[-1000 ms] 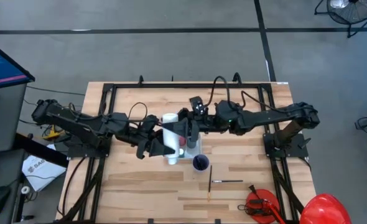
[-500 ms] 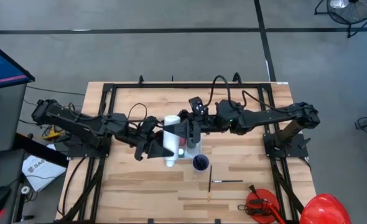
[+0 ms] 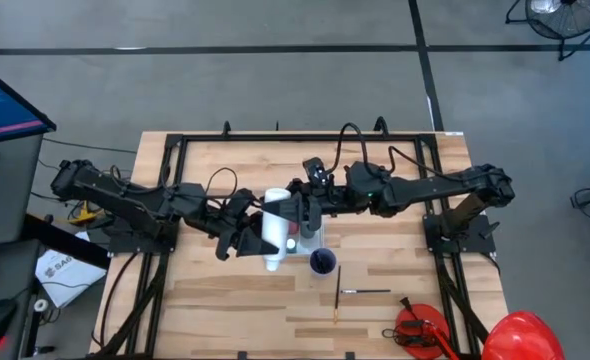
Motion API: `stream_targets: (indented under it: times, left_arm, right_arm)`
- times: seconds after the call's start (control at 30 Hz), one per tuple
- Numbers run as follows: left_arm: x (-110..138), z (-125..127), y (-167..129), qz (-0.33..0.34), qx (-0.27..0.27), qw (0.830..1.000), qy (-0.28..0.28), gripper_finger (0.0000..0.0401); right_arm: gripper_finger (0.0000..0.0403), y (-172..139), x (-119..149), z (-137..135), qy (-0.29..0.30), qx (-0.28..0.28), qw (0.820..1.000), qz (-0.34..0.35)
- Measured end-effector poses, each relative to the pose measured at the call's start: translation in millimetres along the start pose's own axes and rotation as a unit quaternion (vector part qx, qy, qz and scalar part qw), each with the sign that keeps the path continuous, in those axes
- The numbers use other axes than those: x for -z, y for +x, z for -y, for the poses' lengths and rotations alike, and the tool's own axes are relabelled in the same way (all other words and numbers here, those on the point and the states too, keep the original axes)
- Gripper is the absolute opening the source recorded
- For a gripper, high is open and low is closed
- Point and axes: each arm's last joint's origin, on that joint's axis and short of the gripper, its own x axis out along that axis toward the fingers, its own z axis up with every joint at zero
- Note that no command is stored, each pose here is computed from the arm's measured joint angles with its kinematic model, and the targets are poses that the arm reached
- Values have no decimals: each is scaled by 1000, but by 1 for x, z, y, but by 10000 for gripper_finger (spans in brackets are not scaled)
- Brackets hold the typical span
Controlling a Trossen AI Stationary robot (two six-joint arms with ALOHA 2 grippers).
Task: Pick & Place Paint Supplies
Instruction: Put the white paint bottle into the white bin
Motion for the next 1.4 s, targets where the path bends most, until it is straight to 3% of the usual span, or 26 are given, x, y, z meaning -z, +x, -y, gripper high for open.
stream_targets:
  times: [0.1, 0.37, 0.5, 0.6, 0.73, 0.87, 0.97, 1.1, 1.3, 1.4]
  left_arm:
    - [0, 0, 0, 1, 1, 1000, 0, 193]
    - [-2, 5, -6, -15, 21, 1000, 11, 232]
    - [-8, 24, -24, -18, 74, 996, 36, 257]
    - [-11, 34, -36, -14, 94, 994, 53, 268]
    - [-18, 44, -54, 20, 99, 990, 100, 265]
    - [-16, 53, -68, 49, 75, 978, 189, 249]
    - [-10, 57, -72, 59, 52, 962, 263, 235]
    - [7, 56, -67, 46, -17, 934, 354, 220]
    - [34, 51, -50, -10, -118, 850, 513, 214]
    - [41, 59, -44, -9, -203, 781, 590, 214]
  right_arm:
    - [173, 0, 0, 0, 0, 1, 1000, -1]
    - [174, 0, 0, -1, 17, 3, 1000, 1]
    - [190, -5, -1, -8, 37, -15, 999, -17]
    - [179, -8, 0, -11, 53, -2, 998, -24]
    - [169, -12, -6, -13, 108, 14, 994, 10]
    - [169, -14, -11, -14, 174, 9, 985, 12]
    - [170, -13, -11, -8, 208, 11, 978, -14]
    - [174, -13, -23, 5, 239, 20, 970, -35]
    - [168, -16, -37, 30, 263, 56, 960, -84]
    - [168, -19, -40, 39, 281, 68, 949, -125]
